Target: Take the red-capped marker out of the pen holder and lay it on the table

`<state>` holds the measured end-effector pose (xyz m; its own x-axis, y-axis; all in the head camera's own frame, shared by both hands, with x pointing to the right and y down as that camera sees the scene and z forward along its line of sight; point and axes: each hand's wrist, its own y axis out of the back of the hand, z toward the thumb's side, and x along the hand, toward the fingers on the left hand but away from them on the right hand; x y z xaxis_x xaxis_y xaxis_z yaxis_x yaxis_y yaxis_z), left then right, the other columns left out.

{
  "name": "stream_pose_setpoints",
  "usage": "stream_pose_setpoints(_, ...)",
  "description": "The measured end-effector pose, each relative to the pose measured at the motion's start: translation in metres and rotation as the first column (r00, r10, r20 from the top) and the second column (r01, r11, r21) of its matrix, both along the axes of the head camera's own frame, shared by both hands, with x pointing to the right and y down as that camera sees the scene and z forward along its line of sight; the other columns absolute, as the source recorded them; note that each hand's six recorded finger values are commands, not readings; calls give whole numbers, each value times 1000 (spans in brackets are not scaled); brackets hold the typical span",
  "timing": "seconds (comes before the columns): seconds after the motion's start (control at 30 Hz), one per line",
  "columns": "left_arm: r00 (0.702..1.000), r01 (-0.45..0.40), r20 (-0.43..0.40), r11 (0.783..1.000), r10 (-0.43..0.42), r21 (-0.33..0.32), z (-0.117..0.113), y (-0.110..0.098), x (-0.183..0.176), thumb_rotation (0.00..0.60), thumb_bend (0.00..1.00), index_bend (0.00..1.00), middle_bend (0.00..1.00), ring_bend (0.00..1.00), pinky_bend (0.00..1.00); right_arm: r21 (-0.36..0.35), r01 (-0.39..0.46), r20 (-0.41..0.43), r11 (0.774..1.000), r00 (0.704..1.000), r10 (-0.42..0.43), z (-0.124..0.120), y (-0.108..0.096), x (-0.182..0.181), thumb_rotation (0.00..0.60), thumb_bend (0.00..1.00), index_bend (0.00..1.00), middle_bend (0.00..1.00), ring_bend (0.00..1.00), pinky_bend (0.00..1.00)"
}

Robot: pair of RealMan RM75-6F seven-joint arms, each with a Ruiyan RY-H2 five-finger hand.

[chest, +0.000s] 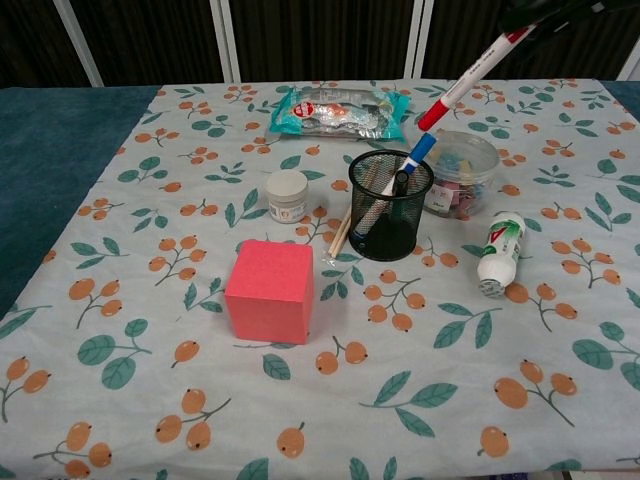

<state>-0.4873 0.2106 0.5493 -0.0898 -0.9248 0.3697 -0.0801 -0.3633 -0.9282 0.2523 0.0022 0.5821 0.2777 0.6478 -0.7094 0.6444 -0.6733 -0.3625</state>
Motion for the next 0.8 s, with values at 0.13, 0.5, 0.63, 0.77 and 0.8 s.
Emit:
stream_pose_setpoints(0.13,1000,-2,2,1000,2,2,0,0,0,600,542,191,39,8,0,6,-32,-36,999,999,32,-4,-1,26,600,445,689,678,399,260)
stream_pose_setpoints(0.5,1000,-6,5,1000,6,2,0,1,2,600,542,191,39,8,0,4,-92,-146,996,985,92,9,12,91,600,453,700,678,399,260)
stream_pose_setpoints(0.63,1000,-6,5,1000,6,0,0,1,2,600,543,191,39,8,0,-2,-108,-187,994,977,106,22,19,110,600,465,701,678,399,260)
stream_pose_setpoints(0.77,1000,-9,6,1000,9,0,1,1,3,600,542,191,39,8,0,-19,-116,-204,993,973,110,37,28,118,600,466,705,678,399,260)
stream_pose_setpoints(0.8,1000,-9,7,1000,9,0,1,1,3,600,542,192,39,8,0,-22,-117,-206,993,972,111,40,30,118,600,466,706,678,399,260)
